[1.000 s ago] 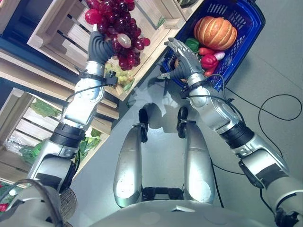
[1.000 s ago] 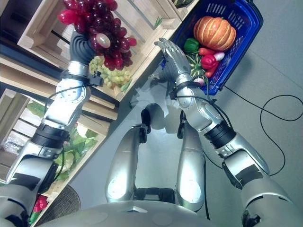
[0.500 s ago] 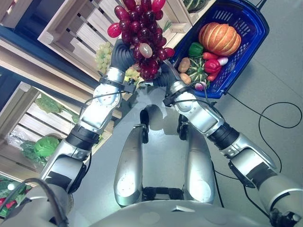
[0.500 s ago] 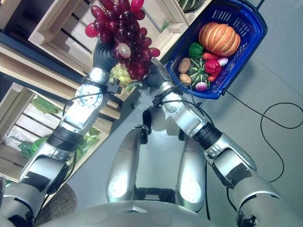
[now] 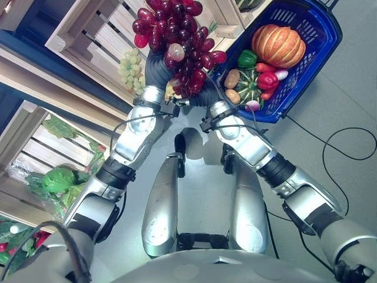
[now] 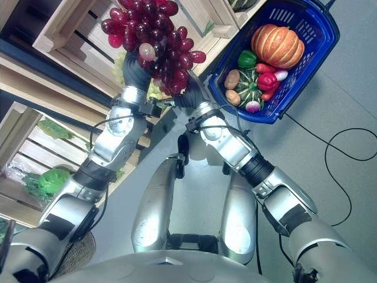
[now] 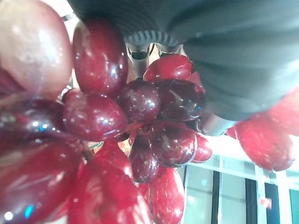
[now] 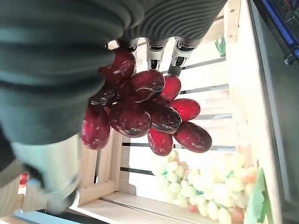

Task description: Pick up fruits and vegetables into the basket

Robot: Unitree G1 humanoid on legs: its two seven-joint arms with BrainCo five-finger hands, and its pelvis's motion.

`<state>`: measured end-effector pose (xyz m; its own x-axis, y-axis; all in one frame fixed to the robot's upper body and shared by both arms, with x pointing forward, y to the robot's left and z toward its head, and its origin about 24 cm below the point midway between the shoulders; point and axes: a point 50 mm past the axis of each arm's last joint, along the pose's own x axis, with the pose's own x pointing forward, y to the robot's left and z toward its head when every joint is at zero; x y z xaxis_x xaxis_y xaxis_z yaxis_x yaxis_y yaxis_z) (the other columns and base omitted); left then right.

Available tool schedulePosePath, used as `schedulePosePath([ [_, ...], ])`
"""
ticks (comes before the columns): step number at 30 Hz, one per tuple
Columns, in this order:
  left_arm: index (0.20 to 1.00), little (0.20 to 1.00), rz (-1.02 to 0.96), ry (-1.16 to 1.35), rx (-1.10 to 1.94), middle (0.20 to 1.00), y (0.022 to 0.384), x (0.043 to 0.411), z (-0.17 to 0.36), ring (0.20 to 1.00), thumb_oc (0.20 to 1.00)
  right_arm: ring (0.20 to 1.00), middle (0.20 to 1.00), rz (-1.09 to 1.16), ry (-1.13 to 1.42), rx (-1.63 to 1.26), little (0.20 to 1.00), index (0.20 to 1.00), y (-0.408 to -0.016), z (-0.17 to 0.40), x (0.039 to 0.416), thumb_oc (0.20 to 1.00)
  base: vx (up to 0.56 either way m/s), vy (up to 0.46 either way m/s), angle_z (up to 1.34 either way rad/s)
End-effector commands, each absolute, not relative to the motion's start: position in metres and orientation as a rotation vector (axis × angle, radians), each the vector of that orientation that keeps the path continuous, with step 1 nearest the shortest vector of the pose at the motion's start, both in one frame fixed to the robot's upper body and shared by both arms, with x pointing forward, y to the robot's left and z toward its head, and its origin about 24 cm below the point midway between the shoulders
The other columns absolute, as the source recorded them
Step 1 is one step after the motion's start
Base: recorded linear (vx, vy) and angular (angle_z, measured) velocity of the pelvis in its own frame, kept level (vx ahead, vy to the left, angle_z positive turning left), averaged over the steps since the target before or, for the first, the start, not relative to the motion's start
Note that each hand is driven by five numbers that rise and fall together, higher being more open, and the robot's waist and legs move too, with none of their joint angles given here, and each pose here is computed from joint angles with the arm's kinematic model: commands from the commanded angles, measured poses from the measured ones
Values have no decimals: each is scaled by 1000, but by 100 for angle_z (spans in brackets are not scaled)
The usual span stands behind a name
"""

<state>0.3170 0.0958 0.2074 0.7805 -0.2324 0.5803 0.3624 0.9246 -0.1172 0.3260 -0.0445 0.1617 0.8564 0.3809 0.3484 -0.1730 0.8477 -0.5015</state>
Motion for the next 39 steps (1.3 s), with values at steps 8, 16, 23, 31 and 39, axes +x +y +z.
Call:
schedulePosePath([
  [8,200,200,-410,-785,-407,200,79,281,230,200,200,200,200,316,-681,-197,200,200,-35,205,304,200,0,0,0],
  [16,200,200,-384,-762,-377,200,83,282,222,200,200,200,200,338,-693,-94,200,200,-47,210,301,200,0,0,0],
  [23,1000,1000,-639,-699,34,1000,60,282,209,1000,1000,200,200,422,-639,-10,200,200,-53,208,305,200,0,0,0],
  [31,1000,1000,-149,-1103,662,1000,100,284,259,1000,1000,200,200,426,-640,-4,200,200,-87,214,312,200,11,-15,-2],
  [39,1000,1000,167,-1277,1194,1000,153,283,282,1000,1000,200,200,333,-628,26,200,200,-154,226,321,200,21,-57,7],
])
